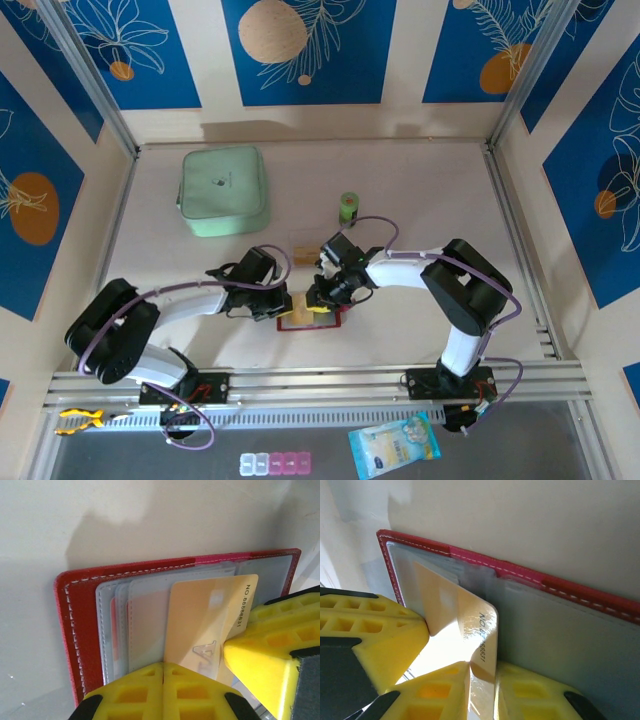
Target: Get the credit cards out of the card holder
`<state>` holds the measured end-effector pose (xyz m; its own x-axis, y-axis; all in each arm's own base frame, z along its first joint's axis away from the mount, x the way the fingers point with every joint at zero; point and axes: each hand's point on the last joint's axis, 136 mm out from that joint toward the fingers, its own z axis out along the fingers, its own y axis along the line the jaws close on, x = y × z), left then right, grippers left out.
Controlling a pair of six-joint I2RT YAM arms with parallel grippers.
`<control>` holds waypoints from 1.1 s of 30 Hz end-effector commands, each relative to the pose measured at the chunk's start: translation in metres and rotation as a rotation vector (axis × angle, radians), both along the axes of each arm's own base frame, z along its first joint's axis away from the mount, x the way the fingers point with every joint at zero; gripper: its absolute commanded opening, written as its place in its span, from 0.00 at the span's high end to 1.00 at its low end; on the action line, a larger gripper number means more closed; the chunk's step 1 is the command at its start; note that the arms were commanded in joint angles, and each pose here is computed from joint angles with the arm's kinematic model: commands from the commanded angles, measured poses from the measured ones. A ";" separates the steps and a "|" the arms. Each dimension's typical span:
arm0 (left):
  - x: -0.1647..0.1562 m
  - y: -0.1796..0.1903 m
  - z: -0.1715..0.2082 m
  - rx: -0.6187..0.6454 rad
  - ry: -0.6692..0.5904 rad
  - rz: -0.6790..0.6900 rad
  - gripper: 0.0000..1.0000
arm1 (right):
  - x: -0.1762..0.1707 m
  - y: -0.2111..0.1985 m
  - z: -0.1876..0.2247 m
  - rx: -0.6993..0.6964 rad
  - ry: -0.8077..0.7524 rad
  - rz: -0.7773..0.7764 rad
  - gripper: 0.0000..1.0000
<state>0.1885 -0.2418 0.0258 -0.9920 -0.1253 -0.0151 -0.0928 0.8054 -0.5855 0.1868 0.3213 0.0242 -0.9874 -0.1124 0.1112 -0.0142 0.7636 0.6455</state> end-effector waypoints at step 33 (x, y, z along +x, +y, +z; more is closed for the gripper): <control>-0.006 0.007 -0.005 0.049 0.010 -0.014 0.97 | 0.002 -0.042 0.022 -0.209 -0.096 0.066 0.92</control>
<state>0.1885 -0.2417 0.0262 -0.9920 -0.1255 -0.0159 -0.0925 0.8052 -0.5857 0.1914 0.2897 0.0455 -0.9889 -0.1430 0.0405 -0.1005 0.8443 0.5264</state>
